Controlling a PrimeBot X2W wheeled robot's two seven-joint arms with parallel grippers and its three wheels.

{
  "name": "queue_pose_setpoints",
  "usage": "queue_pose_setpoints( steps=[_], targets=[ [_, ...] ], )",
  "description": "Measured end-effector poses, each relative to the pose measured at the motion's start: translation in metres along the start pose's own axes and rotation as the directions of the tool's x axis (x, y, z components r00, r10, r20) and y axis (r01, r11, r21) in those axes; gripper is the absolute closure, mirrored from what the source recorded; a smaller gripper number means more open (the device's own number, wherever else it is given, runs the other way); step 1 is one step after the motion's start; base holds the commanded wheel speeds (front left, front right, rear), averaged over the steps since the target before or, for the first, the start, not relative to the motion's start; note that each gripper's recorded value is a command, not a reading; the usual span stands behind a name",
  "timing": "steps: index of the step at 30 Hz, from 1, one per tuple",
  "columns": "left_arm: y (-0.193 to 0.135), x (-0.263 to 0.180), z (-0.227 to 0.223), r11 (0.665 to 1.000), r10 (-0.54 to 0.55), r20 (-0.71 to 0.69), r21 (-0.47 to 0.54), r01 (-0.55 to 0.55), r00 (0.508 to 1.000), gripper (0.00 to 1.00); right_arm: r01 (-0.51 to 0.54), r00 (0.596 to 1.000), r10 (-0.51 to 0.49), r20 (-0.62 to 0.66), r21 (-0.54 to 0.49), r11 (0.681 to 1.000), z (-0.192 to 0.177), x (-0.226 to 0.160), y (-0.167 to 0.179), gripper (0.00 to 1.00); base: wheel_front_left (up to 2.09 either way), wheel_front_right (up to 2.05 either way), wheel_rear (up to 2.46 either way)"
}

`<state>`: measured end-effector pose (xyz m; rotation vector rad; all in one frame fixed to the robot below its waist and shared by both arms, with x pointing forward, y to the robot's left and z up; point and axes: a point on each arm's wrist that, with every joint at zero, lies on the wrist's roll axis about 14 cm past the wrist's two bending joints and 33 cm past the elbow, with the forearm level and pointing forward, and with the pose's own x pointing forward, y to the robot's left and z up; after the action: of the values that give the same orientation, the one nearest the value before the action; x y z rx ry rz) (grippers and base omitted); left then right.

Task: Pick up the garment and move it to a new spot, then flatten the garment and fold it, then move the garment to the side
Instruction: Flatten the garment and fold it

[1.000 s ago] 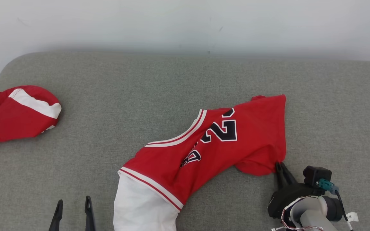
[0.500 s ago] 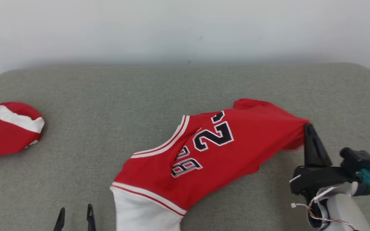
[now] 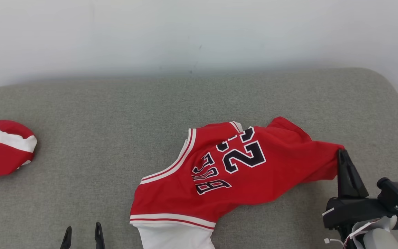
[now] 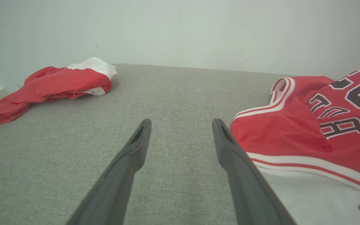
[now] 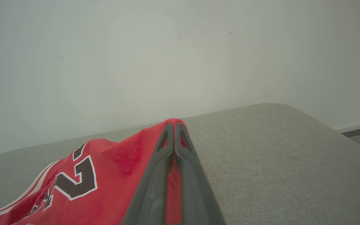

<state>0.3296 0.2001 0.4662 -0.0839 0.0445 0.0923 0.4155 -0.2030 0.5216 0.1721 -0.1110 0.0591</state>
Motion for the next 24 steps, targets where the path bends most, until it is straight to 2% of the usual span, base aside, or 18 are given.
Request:
queue_pose_setpoints(
  steps=[7, 14, 20, 21, 22, 23, 24],
  targets=[
    [0.004, -0.003, -0.001, 1.000, 0.013, -0.002, -0.007, -0.013, 1.000, 0.00, -0.030, 0.997, 0.029, -0.071, -0.004, 1.000, -0.021, 0.005, 0.009, 1.00, 0.00, 0.00, 0.00],
    [0.007, -0.004, -0.004, 1.000, 0.022, -0.014, -0.008, -0.022, 1.000, 0.00, -0.094, 0.985, 0.082, -0.151, -0.073, 0.993, -0.036, 0.045, 0.024, 1.00, 0.00, 0.00, 0.00],
    [0.008, 0.000, -0.002, 1.000, 0.027, -0.009, -0.009, -0.027, 1.000, 0.00, -0.066, 0.981, 0.047, -0.190, -0.093, 0.993, -0.040, 0.073, 0.017, 1.00, 0.00, 0.00, 0.00],
    [0.008, 0.001, -0.002, 1.000, 0.028, -0.007, -0.009, -0.028, 1.000, 0.00, -0.062, 0.981, 0.043, -0.190, -0.095, 0.994, -0.039, 0.075, 0.016, 0.93, 0.00, 0.00, 0.00],
    [0.009, 0.000, -0.002, 1.000, 0.030, -0.007, -0.010, -0.030, 1.000, 0.00, -0.066, 0.981, 0.045, -0.187, -0.108, 0.992, -0.038, 0.078, 0.016, 0.62, 0.00, 0.00, 0.00],
    [0.009, 0.000, -0.002, 0.999, 0.033, -0.008, -0.009, -0.033, 0.999, 0.00, -0.069, 0.980, 0.046, -0.191, -0.112, 0.991, -0.039, 0.079, 0.017, 0.00, 0.00, 0.00, 0.00],
    [0.010, -0.001, -0.002, 0.999, 0.037, -0.009, -0.010, -0.037, 0.999, 0.00, -0.072, 0.980, 0.050, -0.193, -0.110, 0.991, -0.040, 0.080, 0.020, 0.00, 0.00, 0.00, 0.00]
  ],
)
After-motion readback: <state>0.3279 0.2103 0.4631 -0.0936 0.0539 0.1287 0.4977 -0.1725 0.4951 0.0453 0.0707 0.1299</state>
